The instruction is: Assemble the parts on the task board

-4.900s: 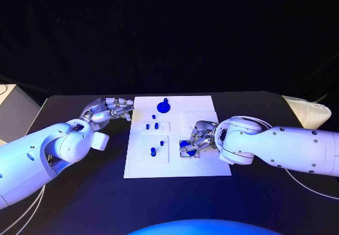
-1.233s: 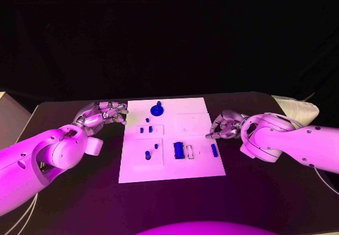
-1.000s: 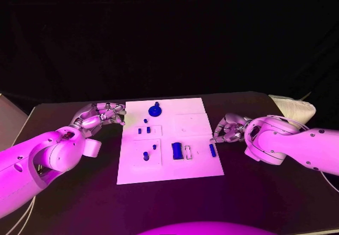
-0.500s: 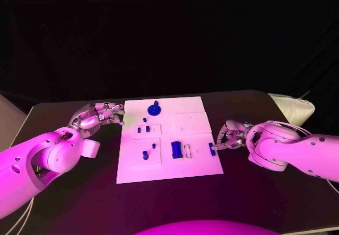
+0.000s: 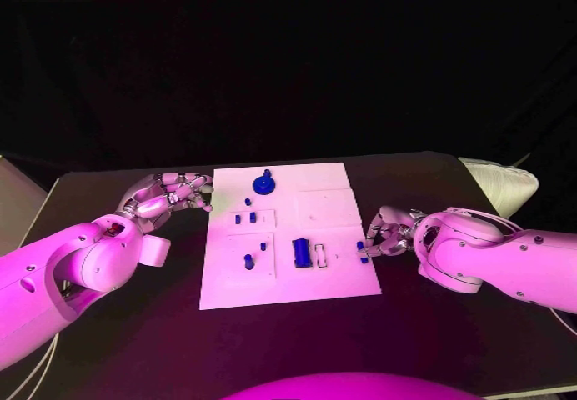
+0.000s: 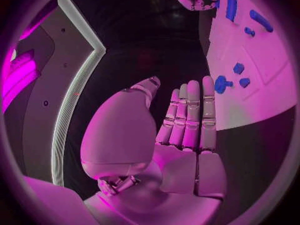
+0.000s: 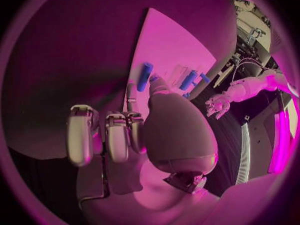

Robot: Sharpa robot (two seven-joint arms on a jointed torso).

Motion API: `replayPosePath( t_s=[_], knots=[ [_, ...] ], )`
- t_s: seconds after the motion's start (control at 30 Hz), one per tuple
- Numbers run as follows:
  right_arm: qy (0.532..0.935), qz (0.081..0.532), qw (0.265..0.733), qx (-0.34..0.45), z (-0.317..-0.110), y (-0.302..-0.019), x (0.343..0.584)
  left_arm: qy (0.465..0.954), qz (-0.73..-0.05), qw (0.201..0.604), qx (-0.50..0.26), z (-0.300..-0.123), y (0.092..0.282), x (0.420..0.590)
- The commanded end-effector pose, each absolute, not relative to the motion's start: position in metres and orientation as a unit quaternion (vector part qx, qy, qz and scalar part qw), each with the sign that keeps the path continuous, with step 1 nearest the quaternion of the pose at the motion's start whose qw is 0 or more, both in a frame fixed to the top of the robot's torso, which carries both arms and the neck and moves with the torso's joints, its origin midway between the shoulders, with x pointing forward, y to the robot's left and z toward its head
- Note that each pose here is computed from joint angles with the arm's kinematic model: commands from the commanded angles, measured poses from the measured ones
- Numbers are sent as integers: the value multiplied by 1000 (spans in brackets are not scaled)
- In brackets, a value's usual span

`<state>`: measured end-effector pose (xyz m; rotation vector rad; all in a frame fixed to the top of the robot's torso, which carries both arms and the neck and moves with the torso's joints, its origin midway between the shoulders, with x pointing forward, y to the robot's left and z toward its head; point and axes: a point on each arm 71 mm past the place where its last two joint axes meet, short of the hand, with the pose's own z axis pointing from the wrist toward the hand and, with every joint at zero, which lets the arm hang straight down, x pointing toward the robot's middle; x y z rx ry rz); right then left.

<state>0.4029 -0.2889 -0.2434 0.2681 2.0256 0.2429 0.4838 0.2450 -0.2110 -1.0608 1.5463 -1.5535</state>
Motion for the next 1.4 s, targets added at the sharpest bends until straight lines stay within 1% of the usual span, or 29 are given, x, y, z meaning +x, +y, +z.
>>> replayPosePath(
  t_s=[0.03, 0.47, 0.9, 1.03, 1.17, 1.4],
  knots=[
    [846, 94, 517, 93, -246, -286, 403, 592, -609, 340, -404, -209, 243, 483],
    [847, 93, 519, 70, -257, -272, 406, 594, -607, 339, -405, -209, 244, 482],
    [849, 89, 517, 55, -261, -267, 406, 594, -606, 340, -406, -209, 245, 482],
    [849, 95, 517, 62, -260, -265, 405, 595, -606, 339, -406, -210, 245, 482],
    [848, 110, 511, 86, -259, -264, 402, 595, -605, 338, -406, -210, 245, 482],
    [845, 137, 501, 123, -251, -258, 399, 598, -605, 336, -405, -210, 244, 482]
  ],
)
